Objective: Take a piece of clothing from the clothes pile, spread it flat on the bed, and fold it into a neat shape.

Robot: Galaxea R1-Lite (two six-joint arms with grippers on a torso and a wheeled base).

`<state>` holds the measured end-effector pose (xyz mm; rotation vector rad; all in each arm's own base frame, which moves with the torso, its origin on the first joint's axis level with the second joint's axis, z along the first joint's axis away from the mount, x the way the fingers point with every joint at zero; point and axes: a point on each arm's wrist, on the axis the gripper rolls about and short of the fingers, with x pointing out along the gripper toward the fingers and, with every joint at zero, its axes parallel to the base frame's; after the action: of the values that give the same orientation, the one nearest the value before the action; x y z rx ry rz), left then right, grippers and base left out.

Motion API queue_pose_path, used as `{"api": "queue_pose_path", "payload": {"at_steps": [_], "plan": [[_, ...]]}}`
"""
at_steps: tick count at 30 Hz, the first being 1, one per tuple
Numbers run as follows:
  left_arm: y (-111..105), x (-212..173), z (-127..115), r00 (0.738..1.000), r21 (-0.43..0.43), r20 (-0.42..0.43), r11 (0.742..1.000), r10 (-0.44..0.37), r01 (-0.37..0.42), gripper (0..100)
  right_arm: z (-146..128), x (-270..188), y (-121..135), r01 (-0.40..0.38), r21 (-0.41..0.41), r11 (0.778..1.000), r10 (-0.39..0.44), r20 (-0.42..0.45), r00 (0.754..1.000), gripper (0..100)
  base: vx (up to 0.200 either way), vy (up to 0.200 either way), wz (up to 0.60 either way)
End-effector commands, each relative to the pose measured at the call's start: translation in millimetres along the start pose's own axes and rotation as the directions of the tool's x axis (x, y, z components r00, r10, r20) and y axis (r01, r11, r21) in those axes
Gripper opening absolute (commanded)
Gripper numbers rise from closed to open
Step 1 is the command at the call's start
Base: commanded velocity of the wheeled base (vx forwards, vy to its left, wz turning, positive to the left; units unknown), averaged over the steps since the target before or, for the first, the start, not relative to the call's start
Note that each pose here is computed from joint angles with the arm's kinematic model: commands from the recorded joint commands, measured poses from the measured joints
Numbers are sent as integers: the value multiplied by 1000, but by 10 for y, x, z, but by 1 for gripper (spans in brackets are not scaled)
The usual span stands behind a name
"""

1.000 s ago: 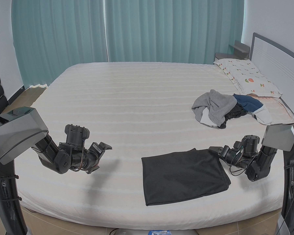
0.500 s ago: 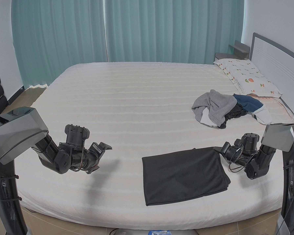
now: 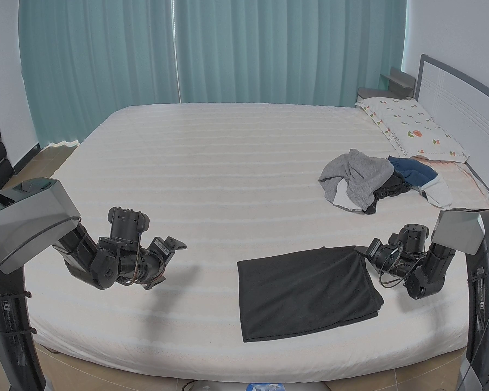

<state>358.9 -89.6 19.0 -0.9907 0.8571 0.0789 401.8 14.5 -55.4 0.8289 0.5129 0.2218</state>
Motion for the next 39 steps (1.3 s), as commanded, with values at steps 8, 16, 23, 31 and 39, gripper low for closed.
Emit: {"api": "queue_pose_path", "payload": {"at_steps": [8, 16, 23, 31, 39], "plan": [[2, 2, -1, 1000, -1, -1, 1000, 0, 0, 100, -23, 32, -50, 23, 11, 1000, -23, -20, 1000, 0, 0, 0, 0], [6, 6, -3, 1000, -2, -2, 1000, 2, -2, 100, 157, -199, 83, 12, 8, 1000, -12, 29, 1000, 100, 0, 0, 0], [-1, 3, -6, 1000, -4, -2, 1000, 0, 0, 100, 149, -641, 171, -21, -26, 999, 19, -59, 998, 100, -29, 0, 0], [3, 2, -8, 1000, -1, -3, 1000, 1, -1, 100, -185, -901, 107, 8, -192, 981, -45, -190, 981, 100, -200, 0, 0], [6, 3, -23, 1000, 2, -7, 1000, 3, -3, 100, -349, -947, 114, -6, -258, 966, -61, -248, 967, 100, 0, 0, 0]]}}
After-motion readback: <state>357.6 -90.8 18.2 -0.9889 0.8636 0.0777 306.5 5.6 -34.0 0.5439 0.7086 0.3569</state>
